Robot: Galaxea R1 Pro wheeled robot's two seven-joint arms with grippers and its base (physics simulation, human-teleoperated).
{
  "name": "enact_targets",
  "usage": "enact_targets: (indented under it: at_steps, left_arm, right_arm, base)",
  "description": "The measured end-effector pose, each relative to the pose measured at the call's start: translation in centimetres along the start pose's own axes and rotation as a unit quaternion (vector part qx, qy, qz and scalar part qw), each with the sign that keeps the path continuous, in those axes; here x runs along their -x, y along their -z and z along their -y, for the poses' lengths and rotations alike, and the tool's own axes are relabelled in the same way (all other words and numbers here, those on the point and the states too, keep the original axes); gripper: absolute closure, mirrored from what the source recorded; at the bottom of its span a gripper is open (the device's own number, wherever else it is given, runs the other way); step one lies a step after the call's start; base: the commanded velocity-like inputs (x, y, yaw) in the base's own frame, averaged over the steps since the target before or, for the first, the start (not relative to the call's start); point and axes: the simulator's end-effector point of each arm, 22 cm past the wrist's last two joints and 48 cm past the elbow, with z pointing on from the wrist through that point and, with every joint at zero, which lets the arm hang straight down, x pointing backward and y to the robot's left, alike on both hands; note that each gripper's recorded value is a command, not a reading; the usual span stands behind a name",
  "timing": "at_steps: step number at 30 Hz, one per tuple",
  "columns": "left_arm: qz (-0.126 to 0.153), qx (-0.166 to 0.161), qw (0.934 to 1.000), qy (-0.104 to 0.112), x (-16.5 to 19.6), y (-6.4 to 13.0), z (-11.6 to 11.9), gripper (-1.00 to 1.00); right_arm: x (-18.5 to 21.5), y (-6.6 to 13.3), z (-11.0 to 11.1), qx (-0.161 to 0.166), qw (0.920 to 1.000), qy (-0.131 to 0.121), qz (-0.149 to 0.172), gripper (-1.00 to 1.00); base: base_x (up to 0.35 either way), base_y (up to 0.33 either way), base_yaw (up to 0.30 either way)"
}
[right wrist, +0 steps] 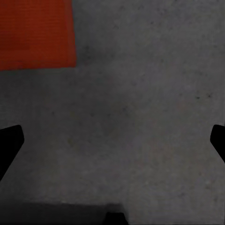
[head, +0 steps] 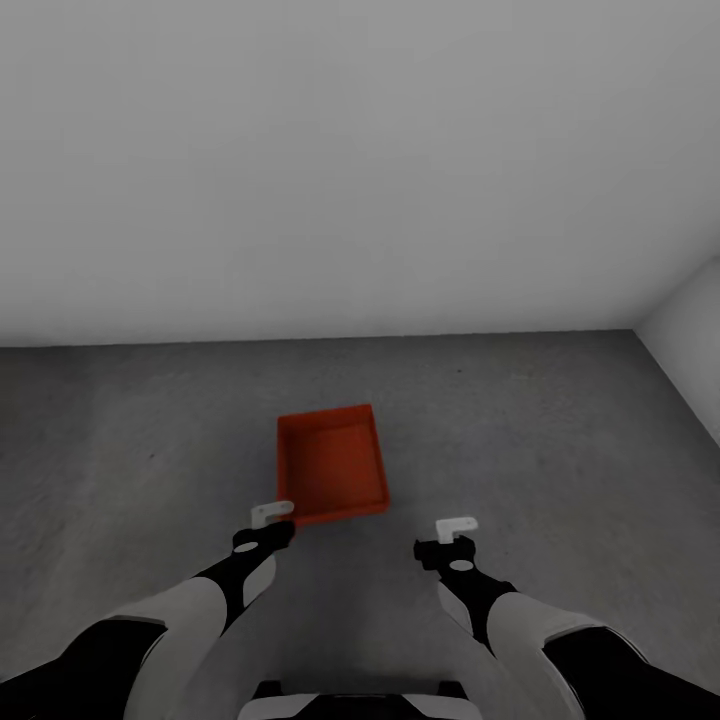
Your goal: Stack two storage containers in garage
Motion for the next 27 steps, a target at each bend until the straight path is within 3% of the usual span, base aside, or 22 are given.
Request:
enact_targets:
  at_steps: [11,27]
  left_arm:
    - [0.0,0.0,1.0,0.0,0.0,0.0,0.0,-1.0]
    - [0.006,0.0,1.0,0.0,0.7,0.5,-0.1,-1.0]
  right_arm:
    - [0.0,0.0,-0.1,0.001,1.0,-0.001,0.0,-1.0]
    - [1.0,0.5,-0.1,-0.001,0.9999,-0.004,0.009,-1.0]
  base:
    - [-0.31,0.0,0.0]
    - [-0.026,0.0,0.0]
